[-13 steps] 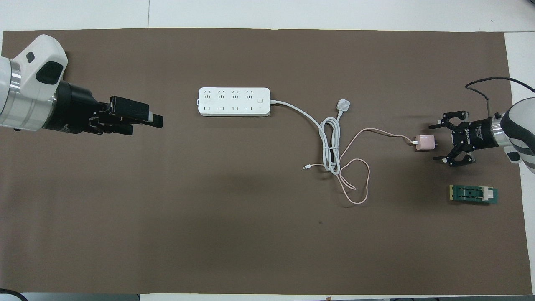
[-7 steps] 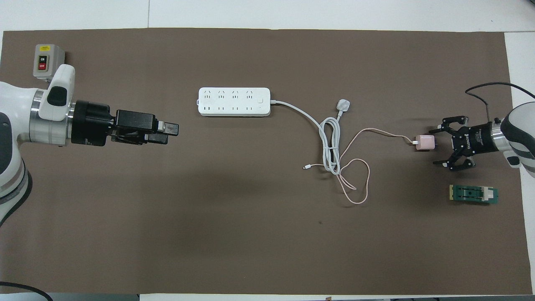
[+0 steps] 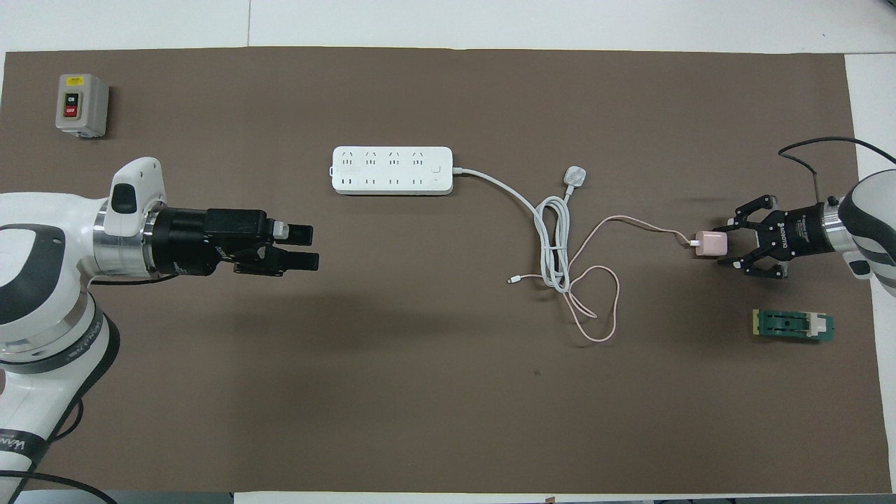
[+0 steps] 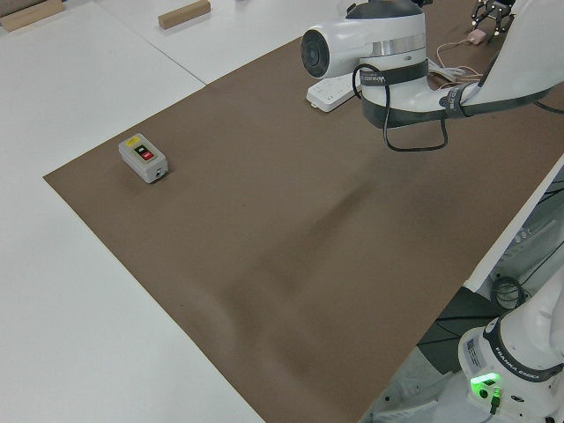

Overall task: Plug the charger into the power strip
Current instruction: 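Move the right gripper to the pink charger and grasp it, then carry the pink charger toward the left gripper while the left gripper waits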

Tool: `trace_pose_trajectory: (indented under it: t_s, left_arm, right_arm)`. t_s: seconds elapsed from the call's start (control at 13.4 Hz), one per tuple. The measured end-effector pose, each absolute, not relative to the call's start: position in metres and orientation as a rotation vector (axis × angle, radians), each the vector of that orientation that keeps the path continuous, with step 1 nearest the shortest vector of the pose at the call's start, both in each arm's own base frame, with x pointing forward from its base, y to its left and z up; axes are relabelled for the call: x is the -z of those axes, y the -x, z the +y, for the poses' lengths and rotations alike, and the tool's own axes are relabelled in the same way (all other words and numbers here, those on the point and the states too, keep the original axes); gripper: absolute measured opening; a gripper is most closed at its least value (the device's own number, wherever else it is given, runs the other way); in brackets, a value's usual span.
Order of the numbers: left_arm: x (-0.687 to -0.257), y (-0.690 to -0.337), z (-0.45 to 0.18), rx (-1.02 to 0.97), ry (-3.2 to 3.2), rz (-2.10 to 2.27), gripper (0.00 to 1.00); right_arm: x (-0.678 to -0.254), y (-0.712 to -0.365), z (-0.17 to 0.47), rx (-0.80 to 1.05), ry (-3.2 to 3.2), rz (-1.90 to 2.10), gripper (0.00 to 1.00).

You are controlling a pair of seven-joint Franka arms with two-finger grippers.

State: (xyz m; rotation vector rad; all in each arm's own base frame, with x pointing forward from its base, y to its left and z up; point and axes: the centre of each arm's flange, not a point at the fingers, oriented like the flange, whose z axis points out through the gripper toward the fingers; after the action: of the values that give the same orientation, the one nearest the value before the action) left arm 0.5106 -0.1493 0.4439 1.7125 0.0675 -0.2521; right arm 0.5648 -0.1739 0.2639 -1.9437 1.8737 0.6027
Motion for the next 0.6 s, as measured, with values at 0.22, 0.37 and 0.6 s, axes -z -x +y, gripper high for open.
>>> trace_pose_trajectory:
  t_s: [0.22,0.37,0.6]
  left_arm:
    - [-0.421,-0.498,-0.184,0.230,-1.638,0.012,1.00]
    - [-0.408,-0.501,-0.202,0.211,-1.606,0.046,1.00]
    - [-0.396,-0.504,-0.211,0.173,-1.593,0.057,1.00]
  right_arm:
    - [-0.282,-0.583,-0.155,-0.604,1.921,1.854,0.47]
    - [-0.313,-0.602,-0.139,-0.626,1.908,1.843,0.47]
    - [-0.363,-0.625,-0.107,-0.638,1.888,1.819,0.47]
